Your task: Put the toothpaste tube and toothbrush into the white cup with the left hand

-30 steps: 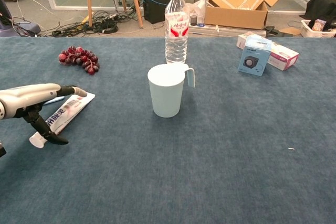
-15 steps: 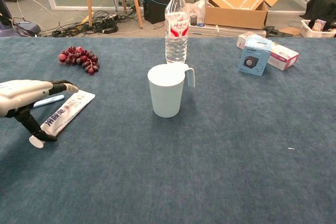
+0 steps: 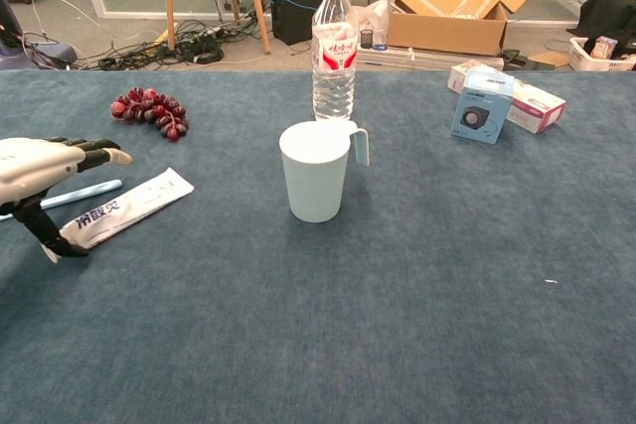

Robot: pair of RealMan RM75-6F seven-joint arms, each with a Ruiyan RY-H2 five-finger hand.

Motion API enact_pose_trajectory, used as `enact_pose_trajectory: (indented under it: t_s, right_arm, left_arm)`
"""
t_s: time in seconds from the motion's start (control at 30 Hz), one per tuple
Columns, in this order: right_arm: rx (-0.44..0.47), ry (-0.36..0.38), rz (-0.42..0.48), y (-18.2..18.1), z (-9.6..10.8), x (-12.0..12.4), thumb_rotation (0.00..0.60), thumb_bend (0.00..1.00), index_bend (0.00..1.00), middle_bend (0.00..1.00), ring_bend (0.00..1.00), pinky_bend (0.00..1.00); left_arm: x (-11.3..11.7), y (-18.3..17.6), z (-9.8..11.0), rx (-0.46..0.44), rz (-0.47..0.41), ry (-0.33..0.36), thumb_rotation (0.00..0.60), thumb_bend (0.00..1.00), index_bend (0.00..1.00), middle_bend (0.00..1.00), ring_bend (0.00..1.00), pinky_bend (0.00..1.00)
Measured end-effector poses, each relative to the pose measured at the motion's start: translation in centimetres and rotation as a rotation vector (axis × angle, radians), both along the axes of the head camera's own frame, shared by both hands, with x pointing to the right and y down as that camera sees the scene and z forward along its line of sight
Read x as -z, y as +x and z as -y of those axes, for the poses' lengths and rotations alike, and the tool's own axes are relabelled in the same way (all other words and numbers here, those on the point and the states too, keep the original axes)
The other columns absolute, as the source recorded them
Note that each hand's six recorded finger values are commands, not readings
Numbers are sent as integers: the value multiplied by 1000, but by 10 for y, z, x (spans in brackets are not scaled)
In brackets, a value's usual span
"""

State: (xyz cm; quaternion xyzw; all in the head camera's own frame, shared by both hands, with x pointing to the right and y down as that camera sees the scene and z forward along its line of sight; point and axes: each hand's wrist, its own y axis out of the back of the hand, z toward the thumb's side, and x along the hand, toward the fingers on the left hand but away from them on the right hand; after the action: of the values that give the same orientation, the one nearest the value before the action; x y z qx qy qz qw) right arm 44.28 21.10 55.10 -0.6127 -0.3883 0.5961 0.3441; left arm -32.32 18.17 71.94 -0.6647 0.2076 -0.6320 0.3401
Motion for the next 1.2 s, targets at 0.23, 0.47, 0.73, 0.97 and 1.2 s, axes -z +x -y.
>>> enact_pose_trajectory:
  t_s: [0.23,0.47,0.73,0.97,1.2]
  right_arm:
    - [-2,-3,-1,1,0,-1,600,0,44,33,0,423]
    - [-4,-4,-1,1,1,-1,600,0,44,34,0,423]
    - [-5,-4,-1,1,1,-1,600,0,44,34,0,423]
    - [-9,-1,0,2,1,0,600,0,44,34,0,423]
    - [-5,-3,0,1,0,-1,600,0,51,35,0,423]
  left_arm:
    - [-6,-14,3,-3,46,6,600,0,0,0,0,0]
    - [-9,-28,13,27,81,23,600,0,0,0,0,0]
    - [-12,-45,26,74,118,39,600,0,0,0,0,0]
    - [-7,-46,27,110,86,17,600,0,0,0,0,0]
    - [6,-33,25,284,-117,-121,600,0,165,0,0,0]
